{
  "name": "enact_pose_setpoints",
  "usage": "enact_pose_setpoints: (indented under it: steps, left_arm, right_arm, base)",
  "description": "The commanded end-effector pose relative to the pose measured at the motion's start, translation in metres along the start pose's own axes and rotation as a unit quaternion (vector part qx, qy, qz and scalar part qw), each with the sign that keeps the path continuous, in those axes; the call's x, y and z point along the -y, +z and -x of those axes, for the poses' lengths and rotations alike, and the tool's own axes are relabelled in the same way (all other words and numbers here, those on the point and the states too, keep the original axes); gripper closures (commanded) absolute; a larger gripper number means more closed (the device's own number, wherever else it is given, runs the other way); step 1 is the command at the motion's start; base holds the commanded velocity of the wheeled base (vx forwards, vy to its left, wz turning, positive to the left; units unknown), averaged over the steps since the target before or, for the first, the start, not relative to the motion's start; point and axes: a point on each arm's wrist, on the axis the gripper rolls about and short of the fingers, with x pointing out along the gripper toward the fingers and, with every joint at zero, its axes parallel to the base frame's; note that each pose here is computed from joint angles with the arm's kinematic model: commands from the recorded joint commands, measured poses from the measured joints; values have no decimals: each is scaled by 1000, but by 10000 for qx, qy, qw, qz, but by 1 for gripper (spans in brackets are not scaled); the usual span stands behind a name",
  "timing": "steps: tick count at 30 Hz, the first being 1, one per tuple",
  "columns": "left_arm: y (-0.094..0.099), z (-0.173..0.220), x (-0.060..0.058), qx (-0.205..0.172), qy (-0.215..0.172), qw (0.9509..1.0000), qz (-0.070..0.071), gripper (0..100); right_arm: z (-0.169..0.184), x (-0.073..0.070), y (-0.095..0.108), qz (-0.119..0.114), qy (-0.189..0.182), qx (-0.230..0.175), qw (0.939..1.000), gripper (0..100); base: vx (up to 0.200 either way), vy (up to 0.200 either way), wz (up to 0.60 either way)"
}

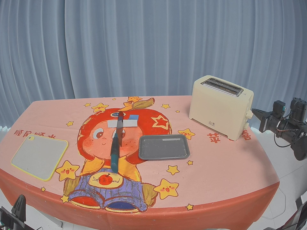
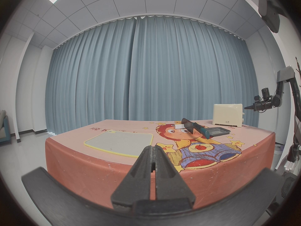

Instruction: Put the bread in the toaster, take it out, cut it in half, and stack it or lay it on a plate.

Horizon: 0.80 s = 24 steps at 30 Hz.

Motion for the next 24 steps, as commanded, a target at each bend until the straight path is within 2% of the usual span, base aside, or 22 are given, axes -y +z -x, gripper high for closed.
enact_pose_setpoints:
  steps: [1,9,24]
  left_arm:
    - [-5,0,0,-6,3,10000,1,100]
    - [-5,0,0,-6,3,10000,1,100]
    - [-5,0,0,-6,3,10000,1,100]
  right_arm:
    - [3,-3,4,36,24,70,10000,100]
    - [5,-9,3,47,116,50,9999,100]
    - [7,-13,4,72,153,59,9998,100]
  base:
    - [0,0,0]
    - [0,0,0]
    - [0,0,0]
